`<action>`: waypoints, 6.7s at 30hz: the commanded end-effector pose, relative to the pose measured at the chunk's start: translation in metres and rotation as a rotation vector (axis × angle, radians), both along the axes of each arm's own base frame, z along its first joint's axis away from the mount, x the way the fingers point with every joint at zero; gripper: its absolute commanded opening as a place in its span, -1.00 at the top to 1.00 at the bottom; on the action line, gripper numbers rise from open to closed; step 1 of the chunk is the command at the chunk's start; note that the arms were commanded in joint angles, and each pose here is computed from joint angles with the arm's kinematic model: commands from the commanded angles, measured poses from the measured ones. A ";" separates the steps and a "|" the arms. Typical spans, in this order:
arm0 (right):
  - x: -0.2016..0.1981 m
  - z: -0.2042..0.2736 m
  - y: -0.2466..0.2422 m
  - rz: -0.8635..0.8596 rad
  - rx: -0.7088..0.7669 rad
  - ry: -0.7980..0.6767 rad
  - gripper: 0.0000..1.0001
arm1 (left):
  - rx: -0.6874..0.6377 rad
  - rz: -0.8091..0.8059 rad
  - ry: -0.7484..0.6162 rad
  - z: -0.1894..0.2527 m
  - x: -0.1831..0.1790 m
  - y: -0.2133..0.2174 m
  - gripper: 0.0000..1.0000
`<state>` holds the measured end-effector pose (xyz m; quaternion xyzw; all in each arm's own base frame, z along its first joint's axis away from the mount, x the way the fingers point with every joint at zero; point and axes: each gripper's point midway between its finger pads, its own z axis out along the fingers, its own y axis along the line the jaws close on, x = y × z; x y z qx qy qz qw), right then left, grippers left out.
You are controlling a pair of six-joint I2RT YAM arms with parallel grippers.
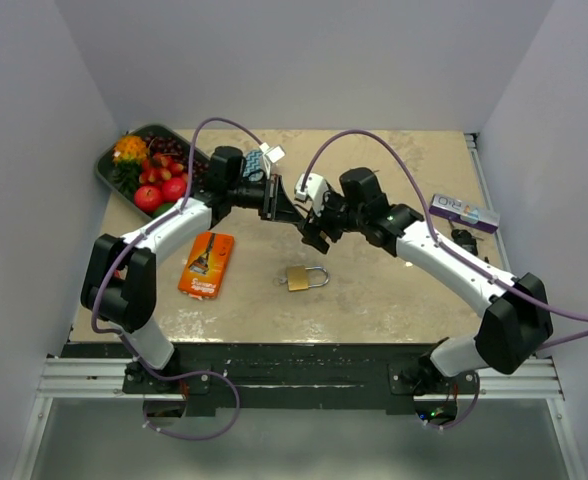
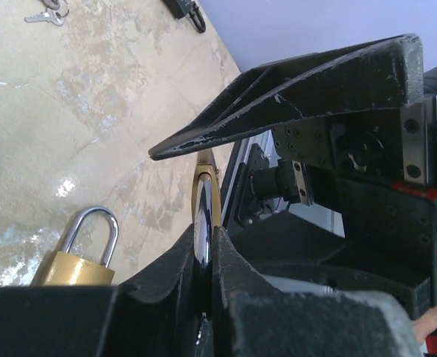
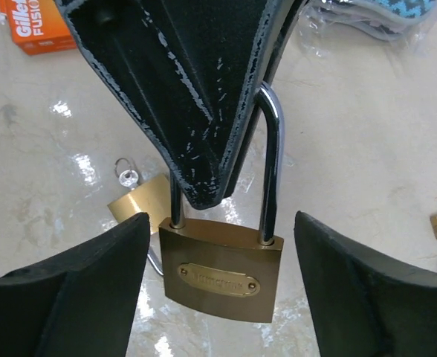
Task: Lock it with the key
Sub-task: Place the lock at the center of the board, then pick up the lock from the center of the board.
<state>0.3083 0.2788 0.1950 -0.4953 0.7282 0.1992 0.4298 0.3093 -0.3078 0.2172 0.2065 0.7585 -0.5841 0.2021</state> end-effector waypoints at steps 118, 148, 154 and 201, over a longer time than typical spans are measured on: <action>-0.044 -0.179 0.037 0.356 -0.445 -0.005 -0.79 | 0.240 0.492 -0.420 0.024 0.023 0.176 -0.92; -0.004 -0.131 0.041 -0.064 -0.286 0.189 -0.98 | 0.183 0.542 -0.444 0.033 0.031 0.182 -0.85; -0.001 -0.152 0.036 -0.127 -0.326 0.231 -0.98 | 0.181 0.547 -0.447 0.034 0.032 0.183 -0.85; 0.101 0.098 0.054 -0.649 0.658 0.409 1.00 | -0.049 0.454 -0.307 0.011 0.009 0.067 -0.82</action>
